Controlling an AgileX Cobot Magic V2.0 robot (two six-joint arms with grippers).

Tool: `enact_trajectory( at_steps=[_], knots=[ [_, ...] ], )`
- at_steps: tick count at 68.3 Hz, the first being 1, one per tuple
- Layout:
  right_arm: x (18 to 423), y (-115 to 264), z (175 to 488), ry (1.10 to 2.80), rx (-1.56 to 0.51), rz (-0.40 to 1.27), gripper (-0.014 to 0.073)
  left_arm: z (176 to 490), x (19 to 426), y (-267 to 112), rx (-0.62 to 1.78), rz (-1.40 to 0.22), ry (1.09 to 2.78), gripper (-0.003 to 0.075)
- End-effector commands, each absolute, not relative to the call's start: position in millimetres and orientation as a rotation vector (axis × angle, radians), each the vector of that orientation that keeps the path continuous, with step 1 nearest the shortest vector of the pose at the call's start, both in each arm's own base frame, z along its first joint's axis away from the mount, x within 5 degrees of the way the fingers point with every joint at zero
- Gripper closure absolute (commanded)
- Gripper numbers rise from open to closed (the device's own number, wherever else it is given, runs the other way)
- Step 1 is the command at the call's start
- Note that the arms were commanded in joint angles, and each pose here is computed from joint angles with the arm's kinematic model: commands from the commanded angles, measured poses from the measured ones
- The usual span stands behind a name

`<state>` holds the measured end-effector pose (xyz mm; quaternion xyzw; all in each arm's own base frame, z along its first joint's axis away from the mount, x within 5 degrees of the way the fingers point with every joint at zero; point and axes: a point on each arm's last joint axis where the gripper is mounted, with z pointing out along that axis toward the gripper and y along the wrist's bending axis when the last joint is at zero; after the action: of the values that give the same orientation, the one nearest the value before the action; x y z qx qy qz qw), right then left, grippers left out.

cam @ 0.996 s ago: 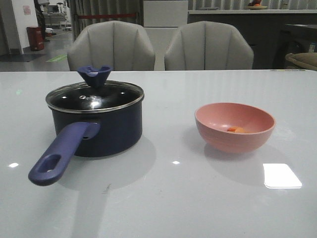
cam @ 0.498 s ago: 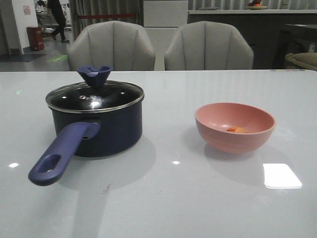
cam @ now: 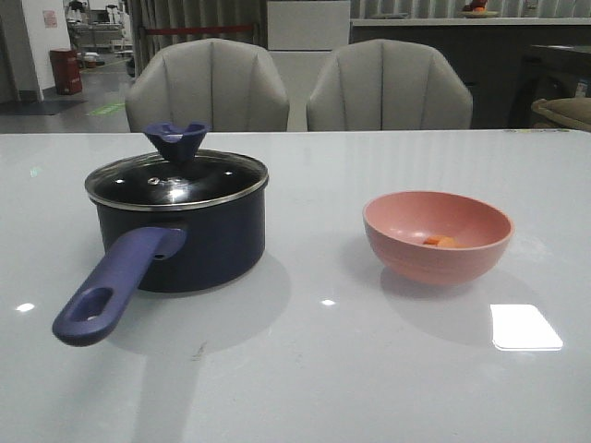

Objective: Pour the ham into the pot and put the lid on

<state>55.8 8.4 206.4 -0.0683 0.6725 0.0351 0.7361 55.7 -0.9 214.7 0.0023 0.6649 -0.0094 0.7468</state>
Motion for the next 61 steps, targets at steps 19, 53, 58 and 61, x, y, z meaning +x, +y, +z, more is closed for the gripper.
enact_trajectory(
  at_steps=[19, 53, 58, 61],
  knots=[
    [53, 7, 216, 1.380, -0.130, 0.075, 0.0437, 294, 40, -1, -0.008, -0.038, 1.220, 0.0589],
    [53, 7, 216, 1.380, -0.130, 0.075, 0.0437, 338, 66, -3, -0.047, -0.110, 1.569, 0.0589],
    [53, 7, 216, 1.380, -0.130, 0.075, 0.0437, 335, 67, -3, -0.046, -0.111, 1.604, 0.0589],
    [53, 7, 216, 1.380, -0.130, 0.075, 0.0437, 334, 67, -4, -0.046, -0.111, 1.610, 0.0588]
  ],
)
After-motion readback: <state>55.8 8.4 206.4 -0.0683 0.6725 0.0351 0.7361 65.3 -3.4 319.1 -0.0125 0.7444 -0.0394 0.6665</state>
